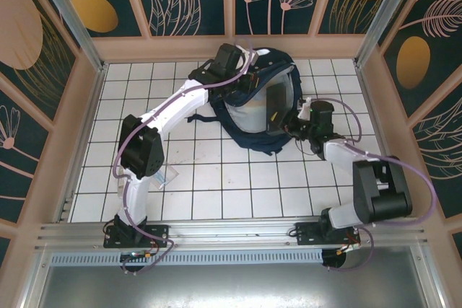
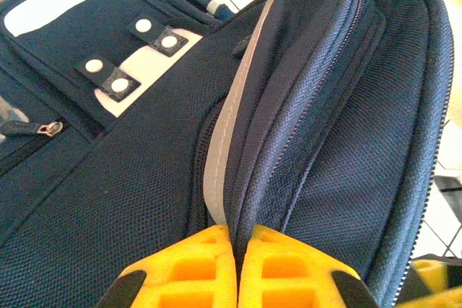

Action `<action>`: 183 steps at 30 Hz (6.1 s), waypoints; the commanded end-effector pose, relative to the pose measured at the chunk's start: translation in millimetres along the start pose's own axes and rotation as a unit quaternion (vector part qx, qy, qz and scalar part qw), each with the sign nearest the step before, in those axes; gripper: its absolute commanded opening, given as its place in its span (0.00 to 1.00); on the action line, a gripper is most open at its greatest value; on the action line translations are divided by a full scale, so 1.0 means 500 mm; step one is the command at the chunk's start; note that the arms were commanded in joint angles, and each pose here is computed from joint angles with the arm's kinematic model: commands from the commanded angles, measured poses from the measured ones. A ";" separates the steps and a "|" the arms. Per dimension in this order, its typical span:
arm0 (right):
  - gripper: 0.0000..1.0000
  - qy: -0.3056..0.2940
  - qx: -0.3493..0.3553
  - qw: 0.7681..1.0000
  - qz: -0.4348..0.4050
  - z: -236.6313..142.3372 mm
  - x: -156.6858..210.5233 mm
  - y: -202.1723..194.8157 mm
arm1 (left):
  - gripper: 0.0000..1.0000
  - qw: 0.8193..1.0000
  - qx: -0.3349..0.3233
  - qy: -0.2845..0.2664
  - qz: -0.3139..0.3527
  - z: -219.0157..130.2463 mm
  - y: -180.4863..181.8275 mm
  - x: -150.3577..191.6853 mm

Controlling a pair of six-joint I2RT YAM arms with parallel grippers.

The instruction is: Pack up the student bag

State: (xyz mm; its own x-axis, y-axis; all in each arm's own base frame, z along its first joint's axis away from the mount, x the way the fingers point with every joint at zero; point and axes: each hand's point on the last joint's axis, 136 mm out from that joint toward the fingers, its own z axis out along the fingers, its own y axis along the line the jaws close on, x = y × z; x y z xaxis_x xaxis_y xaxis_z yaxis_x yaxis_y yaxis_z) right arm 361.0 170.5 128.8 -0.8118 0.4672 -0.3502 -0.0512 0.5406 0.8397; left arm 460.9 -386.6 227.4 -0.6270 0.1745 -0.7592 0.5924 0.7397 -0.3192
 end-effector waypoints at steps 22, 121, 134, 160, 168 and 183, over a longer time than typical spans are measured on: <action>0.43 -0.068 0.005 0.992 0.106 0.308 -0.151 -0.018 | 0.00 0.990 0.091 -0.103 -0.021 -0.102 -0.099 -0.109; 0.99 -0.125 0.197 0.969 -0.077 -0.061 -0.121 -0.015 | 0.93 0.793 -0.431 0.036 -0.430 -0.446 0.549 0.606; 0.99 -0.118 0.194 0.971 -0.079 -0.045 -0.112 -0.008 | 0.89 0.788 -0.394 0.064 -0.469 -0.456 0.484 0.665; 0.99 -0.124 0.210 0.966 -0.088 -0.048 -0.109 -0.002 | 0.56 0.805 -0.396 0.156 -0.414 -0.383 0.475 0.745; 0.99 -0.111 0.191 0.971 -0.096 -0.031 -0.100 0.013 | 0.34 0.824 -0.359 0.093 -0.429 -0.380 0.463 0.657; 0.98 -0.094 0.190 0.972 -0.100 -0.013 -0.078 0.014 | 0.00 0.842 -0.306 0.045 -0.442 -0.373 0.438 0.593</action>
State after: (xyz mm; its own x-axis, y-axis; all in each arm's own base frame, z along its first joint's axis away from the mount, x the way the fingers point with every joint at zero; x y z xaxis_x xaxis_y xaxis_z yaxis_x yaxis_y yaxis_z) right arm 381.6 143.0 138.6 -0.6994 0.4286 -0.5719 0.0834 0.8437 0.5304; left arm 306.1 -40.4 28.8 -0.7413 -0.5863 -0.3267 -0.5063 0.8080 -0.3014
